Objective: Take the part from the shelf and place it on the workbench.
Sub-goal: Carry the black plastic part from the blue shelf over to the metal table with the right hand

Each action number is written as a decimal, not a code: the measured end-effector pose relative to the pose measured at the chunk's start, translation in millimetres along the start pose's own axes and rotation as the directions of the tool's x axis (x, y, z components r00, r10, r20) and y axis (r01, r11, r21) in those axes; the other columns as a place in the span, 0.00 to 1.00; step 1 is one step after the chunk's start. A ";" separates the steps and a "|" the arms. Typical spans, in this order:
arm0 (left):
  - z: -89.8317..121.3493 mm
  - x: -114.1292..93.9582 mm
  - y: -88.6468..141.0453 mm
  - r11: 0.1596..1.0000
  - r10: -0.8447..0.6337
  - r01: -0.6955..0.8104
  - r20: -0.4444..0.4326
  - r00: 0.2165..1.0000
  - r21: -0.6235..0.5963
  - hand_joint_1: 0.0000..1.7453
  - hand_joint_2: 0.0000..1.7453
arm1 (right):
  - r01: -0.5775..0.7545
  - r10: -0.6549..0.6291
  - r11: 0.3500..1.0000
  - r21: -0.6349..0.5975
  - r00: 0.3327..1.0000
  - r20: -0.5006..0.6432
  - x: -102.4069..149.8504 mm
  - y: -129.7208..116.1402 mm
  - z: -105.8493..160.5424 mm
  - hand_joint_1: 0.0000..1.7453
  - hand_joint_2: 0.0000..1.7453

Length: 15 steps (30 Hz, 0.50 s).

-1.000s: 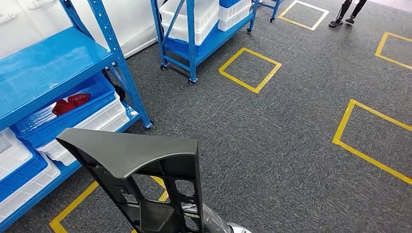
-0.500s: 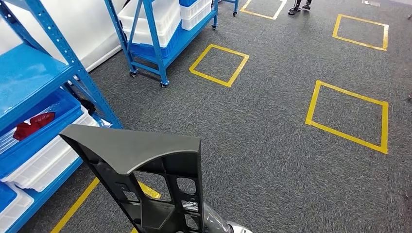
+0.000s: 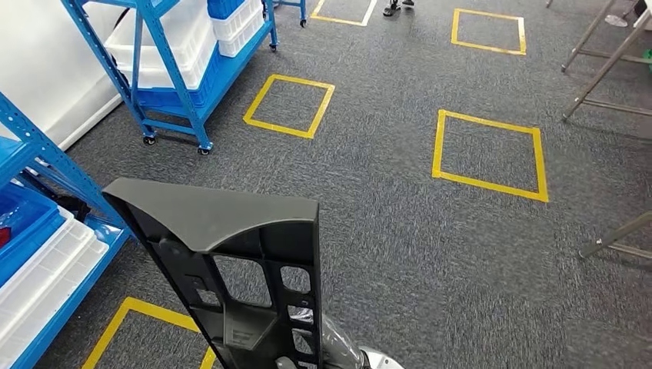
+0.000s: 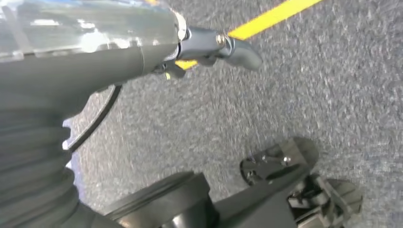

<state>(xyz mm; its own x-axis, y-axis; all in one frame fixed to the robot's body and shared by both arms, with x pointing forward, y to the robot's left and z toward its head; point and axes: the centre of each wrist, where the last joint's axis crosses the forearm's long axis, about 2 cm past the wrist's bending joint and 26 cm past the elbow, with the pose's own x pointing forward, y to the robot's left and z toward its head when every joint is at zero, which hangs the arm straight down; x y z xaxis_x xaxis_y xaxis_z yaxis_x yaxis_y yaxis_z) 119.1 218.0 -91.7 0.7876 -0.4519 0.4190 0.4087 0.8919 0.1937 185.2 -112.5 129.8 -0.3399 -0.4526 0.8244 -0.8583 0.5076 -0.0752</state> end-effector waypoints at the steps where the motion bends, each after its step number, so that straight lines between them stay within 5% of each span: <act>1: 0.0 -0.1 0.0 1.000 0.002 -0.002 0.001 1.000 0.000 0.00 1.00 | 0.003 -0.003 1.000 0.001 1.000 0.000 -0.3 0.2 0.7 0.96 1.00; 15: 4.6 -20.6 -5.2 1.000 0.015 -0.015 -0.040 0.999 0.007 0.00 1.00 | 0.049 -0.049 0.999 0.021 0.999 -0.005 -5.6 0.5 1.4 0.96 1.00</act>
<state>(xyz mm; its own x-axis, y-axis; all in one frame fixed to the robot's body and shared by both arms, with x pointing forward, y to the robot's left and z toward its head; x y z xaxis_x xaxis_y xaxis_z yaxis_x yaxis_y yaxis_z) 98.5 222.8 -97.3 0.8115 -0.4385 0.3862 0.3936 0.8987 0.1933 186.2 -110.7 124.3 -0.2954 -0.4734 0.8298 -0.8819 0.4692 -0.0463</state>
